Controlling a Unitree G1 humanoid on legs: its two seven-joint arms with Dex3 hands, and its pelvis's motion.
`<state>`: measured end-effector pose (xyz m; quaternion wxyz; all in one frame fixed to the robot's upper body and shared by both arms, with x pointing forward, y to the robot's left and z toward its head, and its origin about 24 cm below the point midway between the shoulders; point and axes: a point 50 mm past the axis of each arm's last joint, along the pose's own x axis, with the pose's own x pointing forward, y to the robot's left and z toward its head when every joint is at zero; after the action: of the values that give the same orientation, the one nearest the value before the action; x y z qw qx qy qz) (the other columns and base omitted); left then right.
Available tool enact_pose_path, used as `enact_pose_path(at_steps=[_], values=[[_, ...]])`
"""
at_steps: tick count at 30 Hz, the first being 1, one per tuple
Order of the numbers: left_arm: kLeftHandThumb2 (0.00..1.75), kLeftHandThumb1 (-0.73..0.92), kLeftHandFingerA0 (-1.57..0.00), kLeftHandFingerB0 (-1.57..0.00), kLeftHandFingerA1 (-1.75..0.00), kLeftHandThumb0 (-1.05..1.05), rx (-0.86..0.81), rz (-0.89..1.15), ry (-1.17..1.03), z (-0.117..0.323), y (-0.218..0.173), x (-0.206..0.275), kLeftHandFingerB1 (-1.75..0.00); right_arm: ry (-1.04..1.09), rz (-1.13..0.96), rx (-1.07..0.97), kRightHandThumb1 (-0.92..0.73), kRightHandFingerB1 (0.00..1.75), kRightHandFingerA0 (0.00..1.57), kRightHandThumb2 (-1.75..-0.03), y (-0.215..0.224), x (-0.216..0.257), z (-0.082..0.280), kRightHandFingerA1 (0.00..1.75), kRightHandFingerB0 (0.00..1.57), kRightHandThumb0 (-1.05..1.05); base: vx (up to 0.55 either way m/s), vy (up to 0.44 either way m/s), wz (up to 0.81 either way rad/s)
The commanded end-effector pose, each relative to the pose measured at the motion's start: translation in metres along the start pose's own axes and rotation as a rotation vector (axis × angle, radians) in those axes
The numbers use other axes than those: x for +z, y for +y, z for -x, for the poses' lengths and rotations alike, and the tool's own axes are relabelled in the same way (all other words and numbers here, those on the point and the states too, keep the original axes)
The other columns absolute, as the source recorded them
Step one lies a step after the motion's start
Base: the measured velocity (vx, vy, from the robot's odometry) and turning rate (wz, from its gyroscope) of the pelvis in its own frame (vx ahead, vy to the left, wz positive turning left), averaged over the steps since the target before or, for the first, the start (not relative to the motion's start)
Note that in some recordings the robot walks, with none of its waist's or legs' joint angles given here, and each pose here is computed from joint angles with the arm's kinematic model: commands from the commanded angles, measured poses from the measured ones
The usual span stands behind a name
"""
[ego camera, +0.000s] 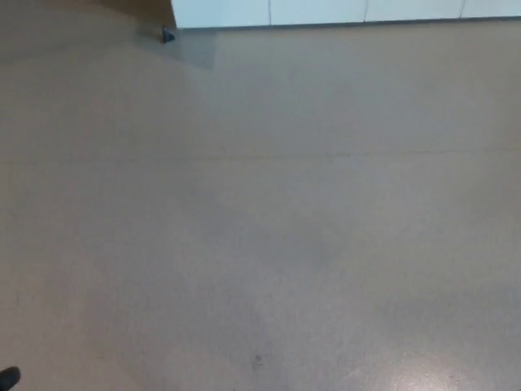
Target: The robot walks towards an open cabinet and lifts its left hand to push the door towards the right to close it.
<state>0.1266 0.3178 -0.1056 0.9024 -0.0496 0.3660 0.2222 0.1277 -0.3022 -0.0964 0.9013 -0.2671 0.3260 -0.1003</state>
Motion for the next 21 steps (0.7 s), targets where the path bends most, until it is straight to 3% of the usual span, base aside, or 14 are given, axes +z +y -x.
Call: enact_pose_path(at_steps=[1, 2, 11, 12, 13, 14, 21], values=[[0.59, 0.65, -0.62, -0.43, -0.47, -0.16, -0.005, -0.001, -0.038, 0.0009, 0.0044, 0.0052, -0.40, -0.024, 0.006, -0.009, -0.63, 0.44, 0.75, -0.59, -0.0015, 0.0013, -0.0002, 0.49, 0.61, -0.36, 0.00, 0.000, 0.00], [0.59, 0.65, -0.63, -0.43, -0.46, -0.18, -0.005, -0.013, -0.039, 0.0014, 0.0041, 0.0052, -0.40, -0.024, 0.004, -0.009, -0.51, 0.59, 0.70, -0.90, -0.0016, 0.0006, 0.0003, 0.67, 0.52, -0.35, 0.06, 0.082, -0.02], [0.58, 0.63, -0.66, -0.47, -0.48, -0.16, 0.003, -0.016, -0.039, -0.0003, 0.0067, 0.0081, -0.41, -0.033, 0.021, 0.003, -0.51, 0.60, 0.70, -0.91, 0.0020, 0.0011, -0.0002, 0.67, 0.53, -0.36, 0.15, 0.224, -0.09], [0.58, 0.63, -0.67, -0.47, -0.48, -0.17, 0.005, -0.018, -0.039, -0.0003, 0.0068, 0.0081, -0.41, -0.032, 0.024, 0.005, -0.63, 0.44, 0.76, -0.59, 0.0020, 0.0009, -0.0002, 0.50, 0.63, -0.37, 0.22, 0.162, 0.02], [0.58, 0.63, -0.67, -0.47, -0.48, -0.17, 0.005, -0.020, -0.039, -0.0002, 0.0068, 0.0081, -0.41, -0.031, 0.028, 0.008, -0.63, 0.44, 0.76, -0.59, 0.0019, 0.0007, -0.0002, 0.50, 0.63, -0.37, 0.22, 0.097, -0.01], [0.58, 0.64, -0.67, -0.47, -0.48, -0.18, 0.004, -0.023, -0.039, -0.0002, 0.0068, 0.0081, -0.41, -0.031, 0.032, 0.011, -0.51, 0.58, 0.68, -0.90, 0.0019, 0.0007, 0.0000, 0.66, 0.51, -0.35, 0.22, 0.073, -0.01], [0.58, 0.62, -0.68, -0.46, -0.49, -0.17, 0.001, -0.027, -0.044, 0.0006, 0.0048, 0.0056, -0.42, -0.027, 0.042, 0.015, -0.54, 0.58, 0.66, -0.90, 0.0007, 0.0010, 0.0001, 0.64, 0.54, -0.39, 0.26, -0.112, 0.15]])
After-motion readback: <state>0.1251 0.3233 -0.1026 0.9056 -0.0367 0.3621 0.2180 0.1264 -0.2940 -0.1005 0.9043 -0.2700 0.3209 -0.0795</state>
